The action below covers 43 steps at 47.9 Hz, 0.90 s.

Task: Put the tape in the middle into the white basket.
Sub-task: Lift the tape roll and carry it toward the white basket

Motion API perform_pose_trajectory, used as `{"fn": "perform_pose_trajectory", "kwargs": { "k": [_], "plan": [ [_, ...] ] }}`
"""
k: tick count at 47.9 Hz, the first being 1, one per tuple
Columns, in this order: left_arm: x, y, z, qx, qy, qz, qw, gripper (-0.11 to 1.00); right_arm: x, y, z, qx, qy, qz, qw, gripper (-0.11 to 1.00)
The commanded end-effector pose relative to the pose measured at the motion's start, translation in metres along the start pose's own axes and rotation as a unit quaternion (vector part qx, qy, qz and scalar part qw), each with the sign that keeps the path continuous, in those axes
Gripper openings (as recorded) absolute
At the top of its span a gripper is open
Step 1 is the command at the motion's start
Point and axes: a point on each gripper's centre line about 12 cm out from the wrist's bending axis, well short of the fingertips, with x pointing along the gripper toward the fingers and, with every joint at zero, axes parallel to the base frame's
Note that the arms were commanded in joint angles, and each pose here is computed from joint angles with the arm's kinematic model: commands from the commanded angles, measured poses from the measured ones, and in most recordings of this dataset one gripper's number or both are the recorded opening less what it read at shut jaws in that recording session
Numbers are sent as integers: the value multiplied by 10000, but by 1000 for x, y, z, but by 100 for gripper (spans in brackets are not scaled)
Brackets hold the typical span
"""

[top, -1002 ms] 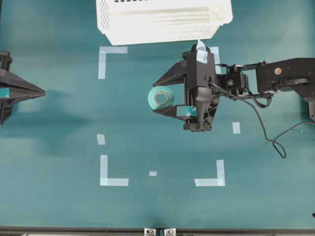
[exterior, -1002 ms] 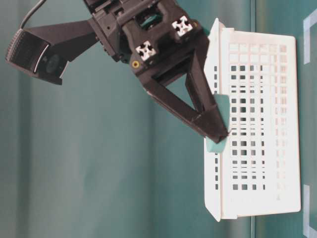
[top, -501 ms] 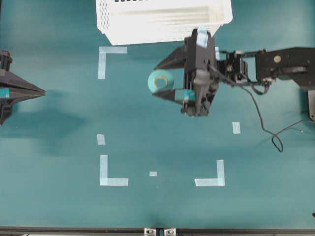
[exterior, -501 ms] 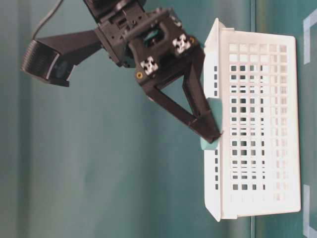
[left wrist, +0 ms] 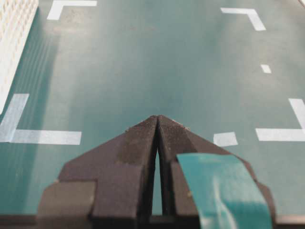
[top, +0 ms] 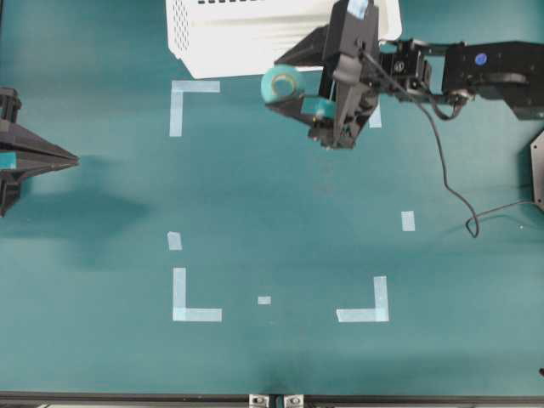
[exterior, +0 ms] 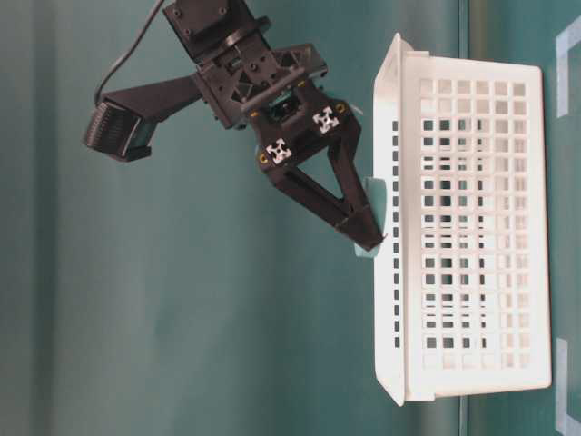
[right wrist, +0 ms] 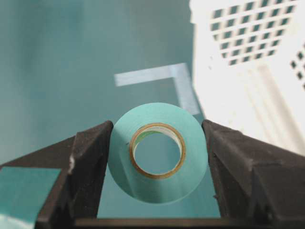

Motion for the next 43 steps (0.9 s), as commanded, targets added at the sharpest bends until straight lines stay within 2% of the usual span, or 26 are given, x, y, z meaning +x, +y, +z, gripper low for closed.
{"fn": "perform_pose_trajectory", "kwargs": {
  "k": [1, 30, 43],
  "plan": [
    [1, -1, 6, -5, -68, -18, 10000, -11, -6, -4, 20, -5, -287, -29, 9996, 66],
    [1, -1, 5, -5, -60, -18, 10000, -11, -11, -64, 31, 286, -453, -702, 9961, 66],
    [1, -1, 5, -5, -60, -18, 10000, -11, -15, -85, 33, 389, -482, -937, 9937, 66]
  ]
}}
